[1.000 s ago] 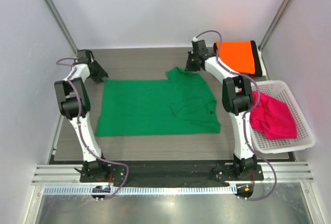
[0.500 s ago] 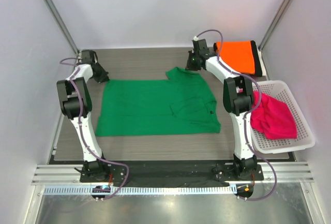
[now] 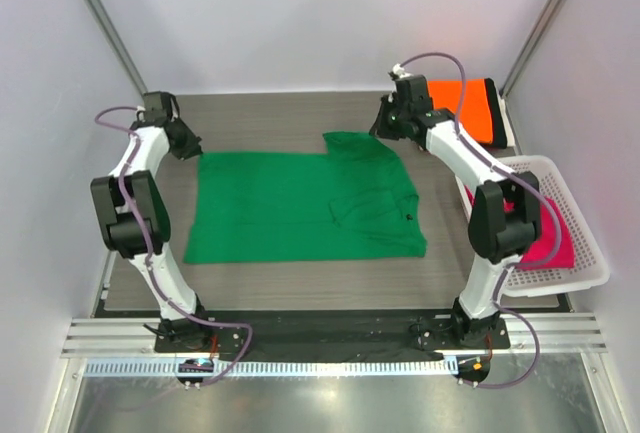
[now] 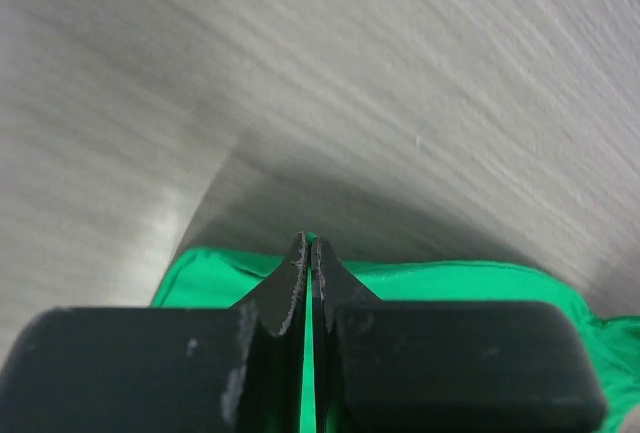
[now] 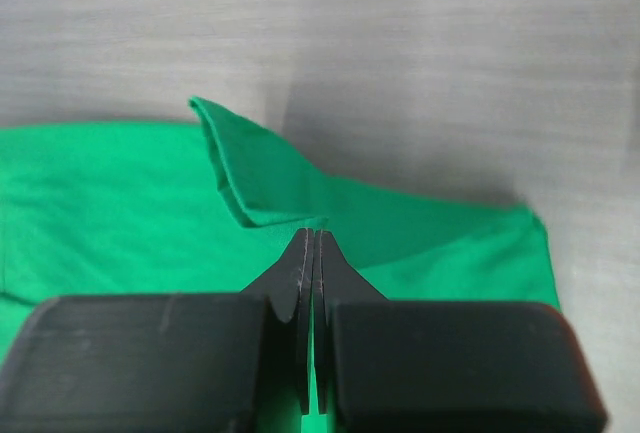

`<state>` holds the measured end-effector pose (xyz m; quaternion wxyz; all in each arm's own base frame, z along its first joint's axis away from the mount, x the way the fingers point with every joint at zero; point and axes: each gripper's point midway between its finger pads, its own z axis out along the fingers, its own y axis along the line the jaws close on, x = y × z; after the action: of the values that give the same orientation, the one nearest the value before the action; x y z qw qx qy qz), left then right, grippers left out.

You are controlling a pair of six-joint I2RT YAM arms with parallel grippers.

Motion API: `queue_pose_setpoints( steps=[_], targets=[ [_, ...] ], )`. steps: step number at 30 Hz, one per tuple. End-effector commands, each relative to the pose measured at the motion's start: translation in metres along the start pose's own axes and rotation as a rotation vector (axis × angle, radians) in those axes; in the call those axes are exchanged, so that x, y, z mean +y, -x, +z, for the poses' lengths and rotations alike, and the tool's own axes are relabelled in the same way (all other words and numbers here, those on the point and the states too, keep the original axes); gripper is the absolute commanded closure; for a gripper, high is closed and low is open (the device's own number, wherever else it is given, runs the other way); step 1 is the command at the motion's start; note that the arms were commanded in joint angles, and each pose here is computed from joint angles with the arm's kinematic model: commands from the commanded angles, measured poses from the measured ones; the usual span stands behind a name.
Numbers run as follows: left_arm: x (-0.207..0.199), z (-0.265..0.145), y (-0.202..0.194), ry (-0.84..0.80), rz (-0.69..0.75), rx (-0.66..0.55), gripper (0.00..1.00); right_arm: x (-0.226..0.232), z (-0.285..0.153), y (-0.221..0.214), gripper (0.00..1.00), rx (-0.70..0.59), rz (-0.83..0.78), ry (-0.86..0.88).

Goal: Fold and stack the t-shirts
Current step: Fold the tshirt

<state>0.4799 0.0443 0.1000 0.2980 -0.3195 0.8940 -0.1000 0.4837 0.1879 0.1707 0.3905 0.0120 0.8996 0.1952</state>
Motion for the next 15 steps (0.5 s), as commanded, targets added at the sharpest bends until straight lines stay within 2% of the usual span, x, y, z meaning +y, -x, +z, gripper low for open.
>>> queue_pose_setpoints(
  steps=[1, 7, 15],
  targets=[
    [0.008, -0.021, -0.006, 0.023, 0.011, -0.018, 1.0, 0.008, -0.028, -0.017, 0.99, -0.003, -0.023, 0.035],
    [0.026, -0.042, -0.023, 0.053, -0.003, -0.034, 1.0, -0.001, -0.073, -0.051, 0.99, -0.012, -0.002, 0.028],
    [0.055, -0.05, -0.048, 0.096, -0.02, -0.016, 1.0, -0.004, -0.12, -0.091, 0.99, -0.025, 0.05, 0.06]
  ],
)
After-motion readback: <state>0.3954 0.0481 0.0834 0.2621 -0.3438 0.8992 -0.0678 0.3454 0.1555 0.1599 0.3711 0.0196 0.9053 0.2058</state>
